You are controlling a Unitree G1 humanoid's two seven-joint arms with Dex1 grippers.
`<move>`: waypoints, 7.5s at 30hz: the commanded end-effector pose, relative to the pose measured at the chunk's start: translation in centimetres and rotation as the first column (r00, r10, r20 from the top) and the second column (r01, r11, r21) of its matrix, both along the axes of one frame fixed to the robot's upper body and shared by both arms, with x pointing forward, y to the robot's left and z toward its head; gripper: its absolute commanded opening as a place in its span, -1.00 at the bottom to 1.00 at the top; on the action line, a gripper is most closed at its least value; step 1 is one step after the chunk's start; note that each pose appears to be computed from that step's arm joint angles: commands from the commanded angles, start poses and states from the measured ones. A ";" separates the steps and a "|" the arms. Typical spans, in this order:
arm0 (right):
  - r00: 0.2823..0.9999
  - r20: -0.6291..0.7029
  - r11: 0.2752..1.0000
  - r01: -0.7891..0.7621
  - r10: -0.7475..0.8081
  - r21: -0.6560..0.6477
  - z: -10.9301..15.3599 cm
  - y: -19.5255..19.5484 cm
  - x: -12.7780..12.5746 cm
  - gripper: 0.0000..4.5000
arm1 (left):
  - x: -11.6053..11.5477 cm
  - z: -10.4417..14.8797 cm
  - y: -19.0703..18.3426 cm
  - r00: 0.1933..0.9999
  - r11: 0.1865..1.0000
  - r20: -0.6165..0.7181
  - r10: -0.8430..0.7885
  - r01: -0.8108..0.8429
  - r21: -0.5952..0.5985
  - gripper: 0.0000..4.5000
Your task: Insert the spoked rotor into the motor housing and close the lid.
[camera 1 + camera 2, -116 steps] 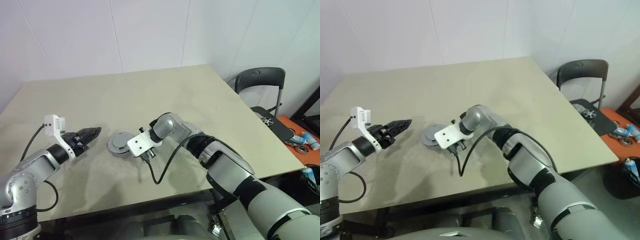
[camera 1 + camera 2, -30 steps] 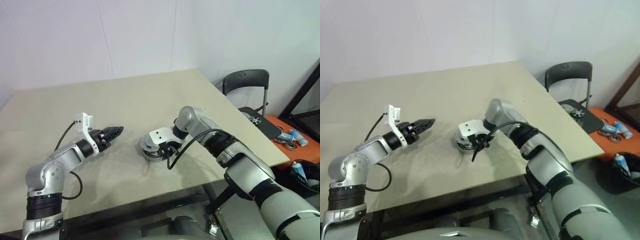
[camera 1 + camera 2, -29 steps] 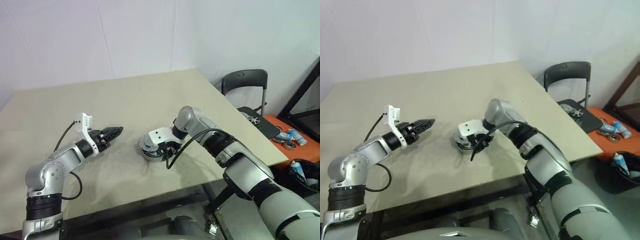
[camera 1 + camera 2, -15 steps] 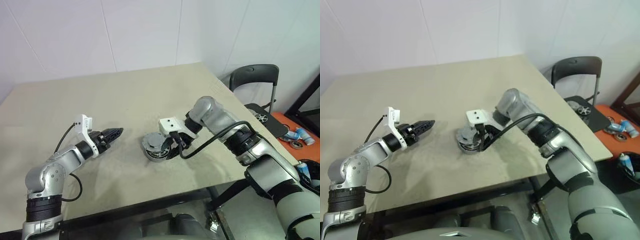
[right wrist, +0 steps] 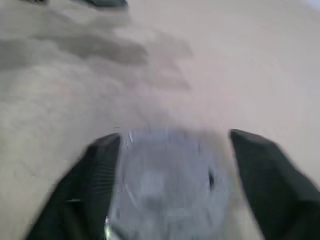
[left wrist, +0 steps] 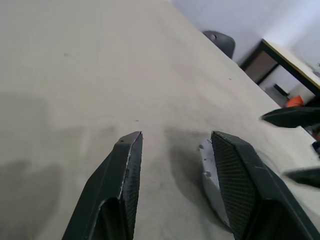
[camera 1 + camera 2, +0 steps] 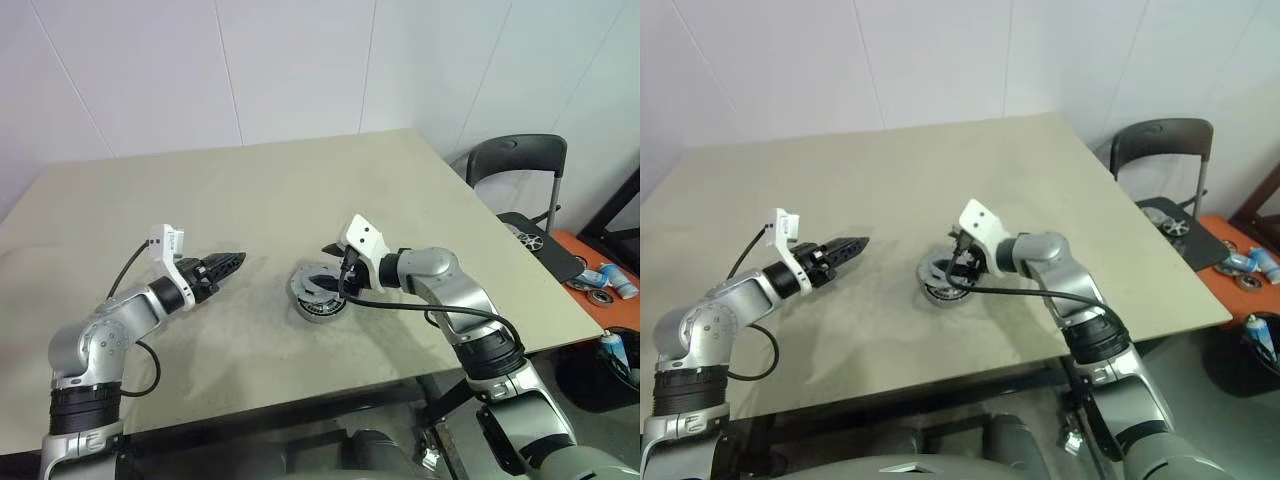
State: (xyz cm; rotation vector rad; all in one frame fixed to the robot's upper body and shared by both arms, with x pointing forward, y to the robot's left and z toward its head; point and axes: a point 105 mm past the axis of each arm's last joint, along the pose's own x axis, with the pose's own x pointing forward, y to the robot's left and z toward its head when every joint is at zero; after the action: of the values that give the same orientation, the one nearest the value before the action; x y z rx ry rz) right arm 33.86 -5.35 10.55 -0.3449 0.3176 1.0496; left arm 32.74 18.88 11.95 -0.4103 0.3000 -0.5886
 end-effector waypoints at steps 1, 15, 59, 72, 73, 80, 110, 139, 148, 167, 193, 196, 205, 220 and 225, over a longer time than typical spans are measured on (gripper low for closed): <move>0.999 0.013 0.999 0.052 -0.052 0.011 0.2 -0.3 0.5 0.71 | 0.7 1.5 -0.6 0.998 0.999 0.051 -0.032 0.031 0.012 0.03; 1.000 0.007 1.000 0.009 -0.009 0.008 -1.1 1.0 1.2 0.71 | 0.4 0.7 -0.1 0.999 0.998 0.030 -0.032 0.030 0.053 0.03; 0.985 -0.156 0.979 0.104 -0.077 0.174 -1.2 2.1 2.7 0.99 | 1.2 -0.1 -0.3 0.999 0.998 0.043 -0.002 -0.001 0.061 0.03; 0.985 -0.171 0.991 0.039 -0.016 0.132 -2.3 2.6 1.3 0.99 | 1.2 0.3 -0.6 0.999 0.998 0.041 0.002 -0.004 0.058 0.03; 0.986 -0.168 0.992 0.039 -0.018 0.124 -2.5 2.6 1.3 0.99 | 1.2 0.3 -0.6 0.999 0.998 0.041 0.001 -0.004 0.057 0.03; 0.987 -0.160 0.995 0.035 -0.020 0.094 -3.2 2.3 1.3 0.91 | 1.1 0.5 -0.7 0.999 0.998 0.043 0.003 -0.005 0.055 0.03; 0.994 -0.101 0.975 -0.016 0.039 0.220 -1.0 -0.5 0.1 0.55 | 1.3 0.8 -1.3 0.999 0.998 0.037 -0.018 0.016 0.060 0.03; 0.991 -0.117 0.985 -0.037 0.057 0.169 -2.5 -3.5 -0.3 0.55 | 0.9 0.2 -0.9 1.000 0.998 0.025 -0.017 0.015 0.063 0.03; 0.986 -0.142 0.987 -0.062 0.083 0.149 -3.1 -4.5 -1.0 0.55 | 1.0 0.3 -0.7 0.999 0.998 0.027 -0.020 0.018 0.064 0.03; 0.999 0.049 0.993 -0.024 0.019 0.111 -0.8 -6.0 0.7 0.55 | 0.9 0.7 -1.4 0.998 0.997 0.029 -0.053 0.052 0.056 0.03; 0.983 -0.138 0.978 -0.099 0.125 0.185 -2.1 -4.7 -3.1 0.55 | 1.0 1.6 -2.2 0.996 0.995 0.038 -0.075 0.072 0.068 0.03; 0.977 -0.163 0.982 -0.117 0.141 0.148 -3.0 -5.6 -3.8 0.55 | 0.9 1.7 -2.4 0.996 0.995 0.038 -0.079 0.076 0.069 0.03; 0.991 -0.111 0.994 -0.060 0.070 0.088 -4.5 -6.2 -2.7 0.55 | 0.8 1.8 -2.5 0.996 0.993 0.033 -0.087 0.084 0.077 0.03; 0.998 0.016 0.967 0.058 -0.064 0.247 -0.4 -5.8 -1.8 0.55 | 1.0 1.0 -2.6 0.996 0.994 0.021 -0.091 0.090 0.068 0.03; 0.997 0.007 0.978 0.068 -0.071 0.199 -1.4 -6.3 -1.9 0.55 | 1.4 0.6 -2.2 0.995 0.993 0.017 -0.094 0.092 0.068 0.03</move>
State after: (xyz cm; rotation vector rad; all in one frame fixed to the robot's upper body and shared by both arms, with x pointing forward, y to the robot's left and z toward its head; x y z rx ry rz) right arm 31.67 -11.44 7.73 -0.1198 0.2636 1.0021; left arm 33.64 16.65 11.10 -0.3587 0.3722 -0.6528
